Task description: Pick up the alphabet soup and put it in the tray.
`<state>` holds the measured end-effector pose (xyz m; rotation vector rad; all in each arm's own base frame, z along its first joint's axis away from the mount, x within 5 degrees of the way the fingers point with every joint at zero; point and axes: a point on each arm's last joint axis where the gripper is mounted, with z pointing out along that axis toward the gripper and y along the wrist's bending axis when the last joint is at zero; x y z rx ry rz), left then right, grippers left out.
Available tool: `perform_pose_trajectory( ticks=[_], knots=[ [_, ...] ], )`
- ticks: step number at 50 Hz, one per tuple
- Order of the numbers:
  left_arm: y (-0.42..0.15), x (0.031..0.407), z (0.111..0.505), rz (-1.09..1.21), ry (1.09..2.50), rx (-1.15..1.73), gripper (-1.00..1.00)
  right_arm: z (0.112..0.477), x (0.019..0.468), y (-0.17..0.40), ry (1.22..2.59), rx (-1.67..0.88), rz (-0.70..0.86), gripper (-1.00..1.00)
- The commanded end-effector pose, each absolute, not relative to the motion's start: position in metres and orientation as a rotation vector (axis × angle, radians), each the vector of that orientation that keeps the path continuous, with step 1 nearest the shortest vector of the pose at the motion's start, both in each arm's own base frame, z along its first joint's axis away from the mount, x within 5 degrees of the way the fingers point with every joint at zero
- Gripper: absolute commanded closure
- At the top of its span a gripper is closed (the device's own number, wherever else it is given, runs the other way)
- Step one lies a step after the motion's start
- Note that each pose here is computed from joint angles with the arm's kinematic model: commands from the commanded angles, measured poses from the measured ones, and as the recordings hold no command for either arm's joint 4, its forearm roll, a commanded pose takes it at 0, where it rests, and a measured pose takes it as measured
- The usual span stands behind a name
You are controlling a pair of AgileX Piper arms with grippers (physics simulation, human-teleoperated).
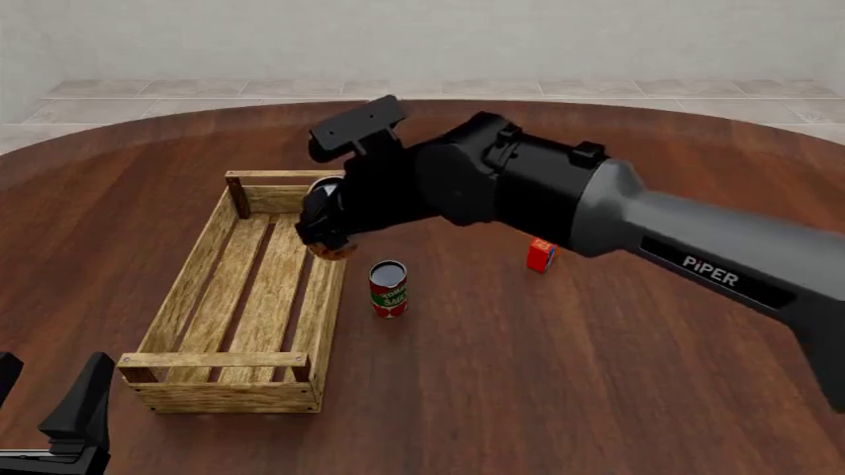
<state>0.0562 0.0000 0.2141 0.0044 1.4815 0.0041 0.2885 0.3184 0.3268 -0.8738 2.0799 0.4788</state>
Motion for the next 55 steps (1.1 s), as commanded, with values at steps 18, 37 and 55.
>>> perform_pose_trajectory(
  ticks=[18,37,55],
  knots=[
    [0.0,0.056,0.214,0.004,1.482,0.005,-1.0,0.325,0.289,0.359,2.058,-0.917,0.522,1.0],
    [0.0,0.056,0.214,0.004,1.481,0.004,-1.0,0.308,0.292,0.383,2.066,-0.949,0.531,1.0],
    [0.0,0.056,0.214,0.004,1.481,0.005,-1.0,0.287,0.3,0.405,2.079,-0.962,0.536,1.0]
  ],
)
